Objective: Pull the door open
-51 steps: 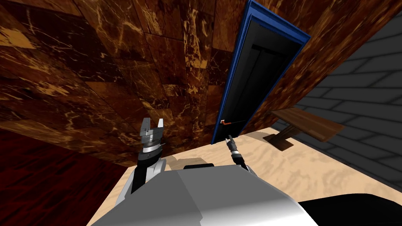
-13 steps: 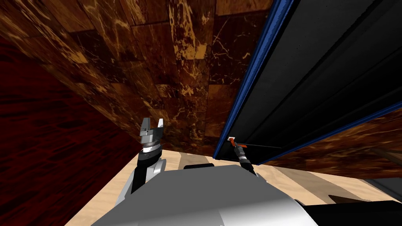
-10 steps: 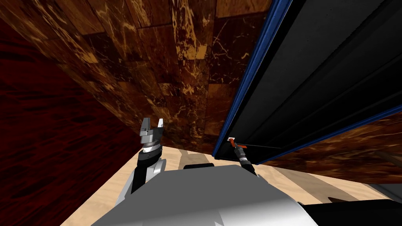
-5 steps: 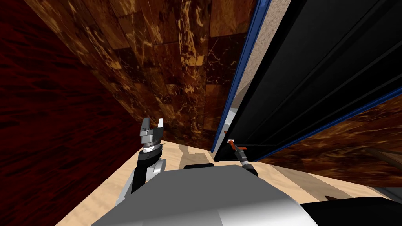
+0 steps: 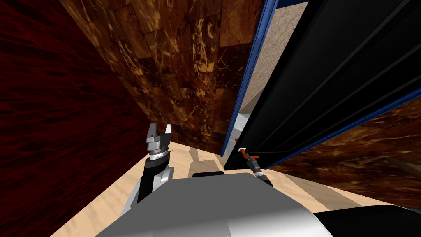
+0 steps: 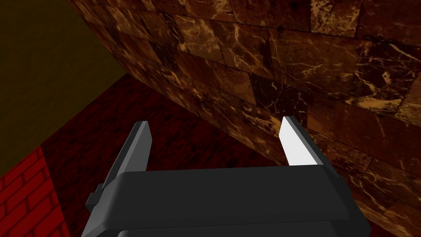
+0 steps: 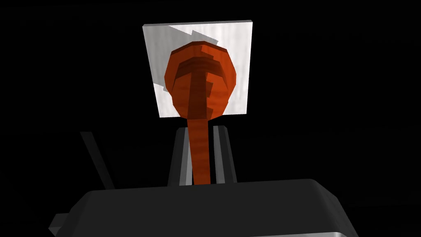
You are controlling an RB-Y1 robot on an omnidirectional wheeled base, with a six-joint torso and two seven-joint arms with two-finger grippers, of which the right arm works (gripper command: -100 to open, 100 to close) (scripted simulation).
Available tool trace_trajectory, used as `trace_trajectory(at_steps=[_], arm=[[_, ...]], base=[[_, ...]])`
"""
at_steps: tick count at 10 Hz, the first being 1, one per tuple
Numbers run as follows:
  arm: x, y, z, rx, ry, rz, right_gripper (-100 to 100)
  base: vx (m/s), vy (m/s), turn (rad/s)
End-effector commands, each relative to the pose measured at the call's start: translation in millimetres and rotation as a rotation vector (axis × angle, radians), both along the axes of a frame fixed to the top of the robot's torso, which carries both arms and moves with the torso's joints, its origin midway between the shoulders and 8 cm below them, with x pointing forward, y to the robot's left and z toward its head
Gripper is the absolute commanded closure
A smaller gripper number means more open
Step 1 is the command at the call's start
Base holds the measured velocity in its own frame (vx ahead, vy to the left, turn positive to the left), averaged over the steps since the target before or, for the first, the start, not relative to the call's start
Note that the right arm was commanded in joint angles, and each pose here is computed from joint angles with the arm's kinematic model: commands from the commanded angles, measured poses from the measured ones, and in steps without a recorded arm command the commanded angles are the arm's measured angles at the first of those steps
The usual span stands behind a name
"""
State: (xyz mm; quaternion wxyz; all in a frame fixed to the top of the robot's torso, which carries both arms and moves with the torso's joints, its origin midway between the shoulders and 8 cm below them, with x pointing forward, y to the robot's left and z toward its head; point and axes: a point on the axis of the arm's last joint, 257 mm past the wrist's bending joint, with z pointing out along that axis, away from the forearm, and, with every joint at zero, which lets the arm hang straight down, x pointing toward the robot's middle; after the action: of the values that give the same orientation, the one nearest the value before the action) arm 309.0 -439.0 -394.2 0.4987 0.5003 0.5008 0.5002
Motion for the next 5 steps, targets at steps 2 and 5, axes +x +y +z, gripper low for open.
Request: trace_trajectory(at_steps=[2, 5], arm=[[-12.5, -1.2, -0.5, -0.001, 0.001, 0.015, 100], [-24.4, -2.0, 0.8, -0.001, -0.001, 0.034, 100]], base=[[-0.206, -0.067, 0.173], [-0.182, -0.067, 0.149]])
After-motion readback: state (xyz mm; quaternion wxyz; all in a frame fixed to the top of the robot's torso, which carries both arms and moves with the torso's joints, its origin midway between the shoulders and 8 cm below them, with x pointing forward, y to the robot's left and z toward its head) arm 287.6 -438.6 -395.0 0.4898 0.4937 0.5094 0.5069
